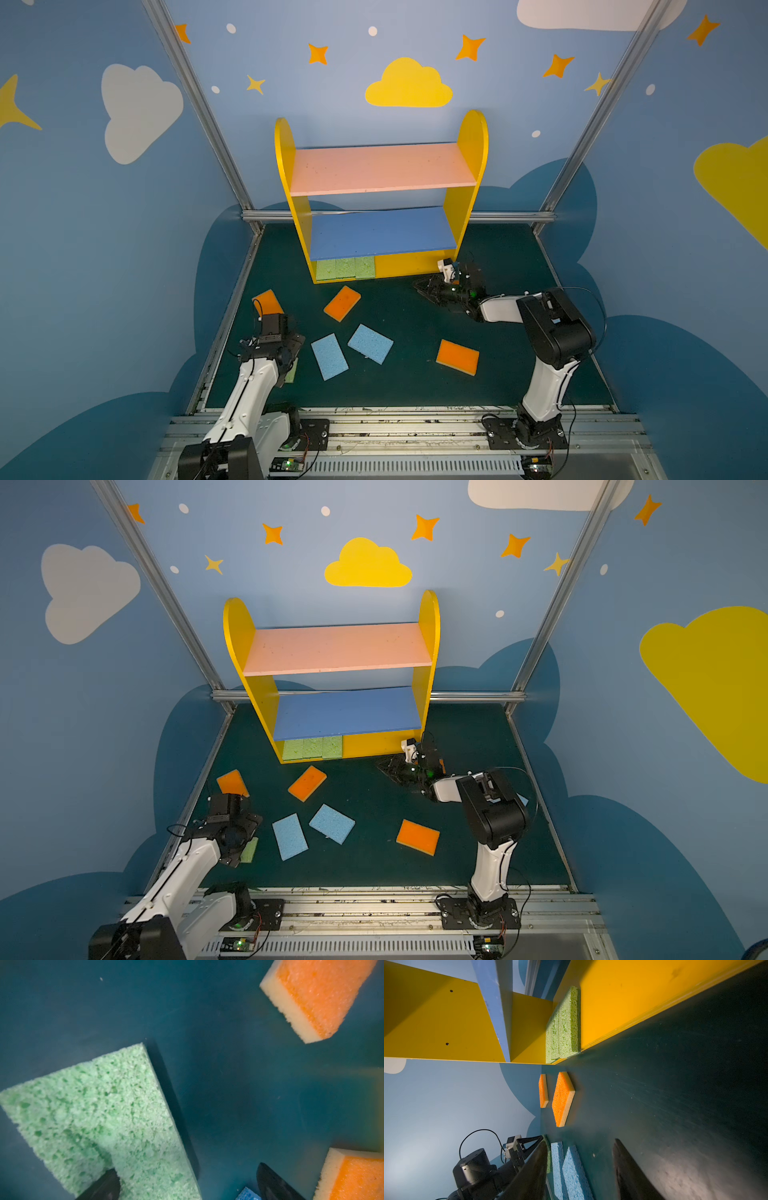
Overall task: Place and organize the cleaning sponges onto the shelf
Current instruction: 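Reach the left gripper down toward a green sponge lying on the table, then grasp the green sponge on its edge with the left gripper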
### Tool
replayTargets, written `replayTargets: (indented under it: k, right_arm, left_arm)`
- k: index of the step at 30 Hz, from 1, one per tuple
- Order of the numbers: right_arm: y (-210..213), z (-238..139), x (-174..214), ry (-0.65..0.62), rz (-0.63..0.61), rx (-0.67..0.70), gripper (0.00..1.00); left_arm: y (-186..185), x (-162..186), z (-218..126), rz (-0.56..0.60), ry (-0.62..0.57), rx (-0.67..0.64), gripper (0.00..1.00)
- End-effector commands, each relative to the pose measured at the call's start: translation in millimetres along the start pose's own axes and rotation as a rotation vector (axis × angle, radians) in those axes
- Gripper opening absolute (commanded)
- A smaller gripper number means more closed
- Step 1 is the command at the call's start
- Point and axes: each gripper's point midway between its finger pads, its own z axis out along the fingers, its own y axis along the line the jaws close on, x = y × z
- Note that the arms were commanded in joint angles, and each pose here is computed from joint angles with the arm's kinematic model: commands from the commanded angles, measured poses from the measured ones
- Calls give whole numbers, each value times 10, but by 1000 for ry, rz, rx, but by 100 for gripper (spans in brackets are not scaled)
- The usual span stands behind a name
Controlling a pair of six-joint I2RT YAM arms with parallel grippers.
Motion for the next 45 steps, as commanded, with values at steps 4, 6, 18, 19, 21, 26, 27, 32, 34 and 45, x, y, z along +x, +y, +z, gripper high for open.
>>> replayTargets:
  k: [4, 6, 18, 19, 21, 26, 27, 32, 34, 45]
  right_arm:
    - [-11, 3, 11, 6, 14, -15, 49]
    - [-30, 1, 20, 8, 21, -12, 48]
    - [-183, -70, -1, -4, 59, 23, 45]
    - [-183, -63, -3, -3, 61, 22, 45]
    - [-200, -53, 3, 1, 63, 23, 44]
    - [-191, -58, 9, 4, 62, 19, 44]
    - [-179, -61, 11, 6, 58, 19, 44]
    - [-142, -109, 3, 0, 48, 19, 44]
    - [-131, -122, 4, 0, 47, 18, 44]
    - [-160, -153, -3, -1, 51, 22, 45]
  left_arm:
    - [19, 246, 272, 8, 87, 60, 90]
    - [-6, 279, 305, 24, 98, 85, 76]
    - [-278, 468, 368, 129, 208, 209, 16]
    - [-315, 482, 354, 141, 218, 220, 13]
    - [-389, 509, 310, 167, 233, 242, 7]
    - [-697, 591, 65, 304, 249, 341, 3]
    - [-759, 608, 8, 331, 251, 358, 3]
    - [-1088, 706, -302, 454, 269, 446, 3]
    - [-1206, 764, -426, 498, 271, 479, 3]
    - [-1238, 812, -606, 501, 203, 435, 62]
